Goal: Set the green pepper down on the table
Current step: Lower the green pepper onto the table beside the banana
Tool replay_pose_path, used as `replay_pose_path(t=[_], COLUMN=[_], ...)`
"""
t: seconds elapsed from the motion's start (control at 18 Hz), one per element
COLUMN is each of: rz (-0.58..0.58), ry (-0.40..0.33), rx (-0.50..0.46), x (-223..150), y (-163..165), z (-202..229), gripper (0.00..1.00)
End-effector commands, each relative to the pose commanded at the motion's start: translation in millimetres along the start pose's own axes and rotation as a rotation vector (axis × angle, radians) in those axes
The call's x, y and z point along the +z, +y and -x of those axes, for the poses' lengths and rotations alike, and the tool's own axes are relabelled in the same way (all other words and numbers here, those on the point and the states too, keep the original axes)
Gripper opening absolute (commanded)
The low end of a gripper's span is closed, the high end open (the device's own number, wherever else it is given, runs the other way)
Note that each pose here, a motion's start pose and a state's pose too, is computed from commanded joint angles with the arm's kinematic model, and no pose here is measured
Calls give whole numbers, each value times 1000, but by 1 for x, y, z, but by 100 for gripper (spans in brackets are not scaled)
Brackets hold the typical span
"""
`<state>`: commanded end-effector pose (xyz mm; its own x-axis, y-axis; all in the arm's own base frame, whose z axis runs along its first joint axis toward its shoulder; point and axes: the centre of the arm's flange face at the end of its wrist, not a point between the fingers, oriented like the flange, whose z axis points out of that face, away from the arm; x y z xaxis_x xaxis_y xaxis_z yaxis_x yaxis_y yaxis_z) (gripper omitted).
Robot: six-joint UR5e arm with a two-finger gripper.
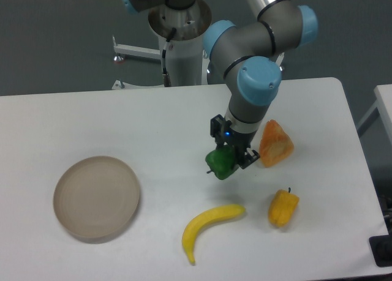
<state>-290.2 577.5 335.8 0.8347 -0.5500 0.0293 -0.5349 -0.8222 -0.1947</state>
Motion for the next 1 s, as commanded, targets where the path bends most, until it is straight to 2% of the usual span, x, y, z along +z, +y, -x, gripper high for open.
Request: replay_pose_path(t=[0.17, 0.39, 0.56, 0.72, 1.0], rz=[-8, -5, -4, 4, 20], ry=[5, 15, 14, 26, 49], rx=[-104, -196, -218, -278, -277], x=[9, 31, 44, 53, 65], y=[-4, -11, -20, -24, -29], z=[-7, -22, -32, -35, -42], gripper=[34, 34, 34, 34, 34])
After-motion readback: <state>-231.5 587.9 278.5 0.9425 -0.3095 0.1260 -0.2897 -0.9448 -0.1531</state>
